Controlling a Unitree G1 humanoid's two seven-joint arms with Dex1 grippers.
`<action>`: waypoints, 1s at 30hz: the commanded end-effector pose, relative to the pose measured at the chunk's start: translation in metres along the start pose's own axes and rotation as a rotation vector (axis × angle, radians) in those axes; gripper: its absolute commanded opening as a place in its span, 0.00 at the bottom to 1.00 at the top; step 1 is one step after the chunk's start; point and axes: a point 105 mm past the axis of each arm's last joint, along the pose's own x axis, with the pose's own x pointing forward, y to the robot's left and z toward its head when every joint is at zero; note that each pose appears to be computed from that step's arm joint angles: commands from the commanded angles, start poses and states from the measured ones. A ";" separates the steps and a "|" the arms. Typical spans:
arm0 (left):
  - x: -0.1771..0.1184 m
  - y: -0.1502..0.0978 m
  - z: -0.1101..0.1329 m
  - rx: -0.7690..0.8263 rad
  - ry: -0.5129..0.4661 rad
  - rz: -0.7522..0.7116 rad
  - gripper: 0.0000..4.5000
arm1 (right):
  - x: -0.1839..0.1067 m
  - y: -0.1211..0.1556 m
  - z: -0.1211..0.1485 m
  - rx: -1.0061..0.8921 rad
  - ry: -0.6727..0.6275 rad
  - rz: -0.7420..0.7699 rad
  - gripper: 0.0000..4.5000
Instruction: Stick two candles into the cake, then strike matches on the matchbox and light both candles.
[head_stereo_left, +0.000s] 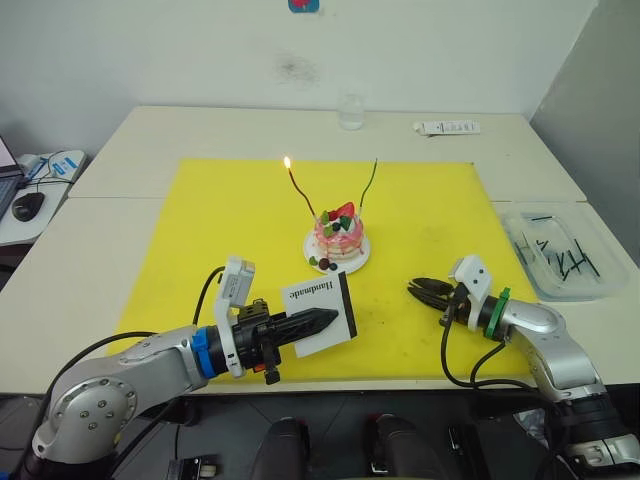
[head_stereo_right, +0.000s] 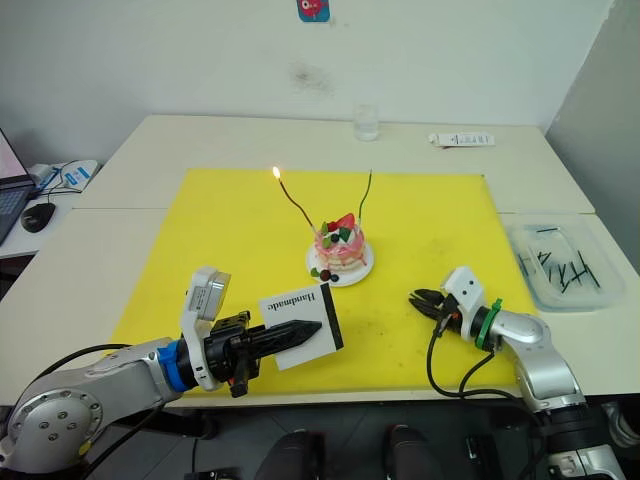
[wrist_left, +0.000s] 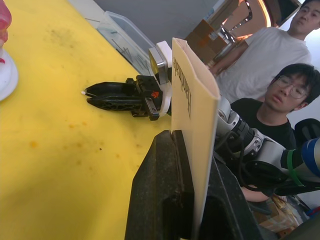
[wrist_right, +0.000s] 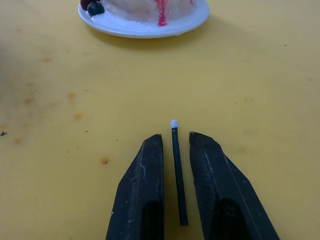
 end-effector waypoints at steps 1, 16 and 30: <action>0.000 -0.001 0.003 0.010 -0.017 -0.002 0.00 | -0.004 -0.006 -0.011 0.004 0.049 -0.022 0.01; 0.002 0.001 0.007 -0.010 -0.039 -0.007 0.00 | -0.015 -0.001 0.026 -0.060 -0.039 0.076 0.01; 0.011 0.027 0.027 -0.054 -0.086 0.011 0.00 | -0.027 0.023 0.110 -0.291 -0.083 0.300 0.01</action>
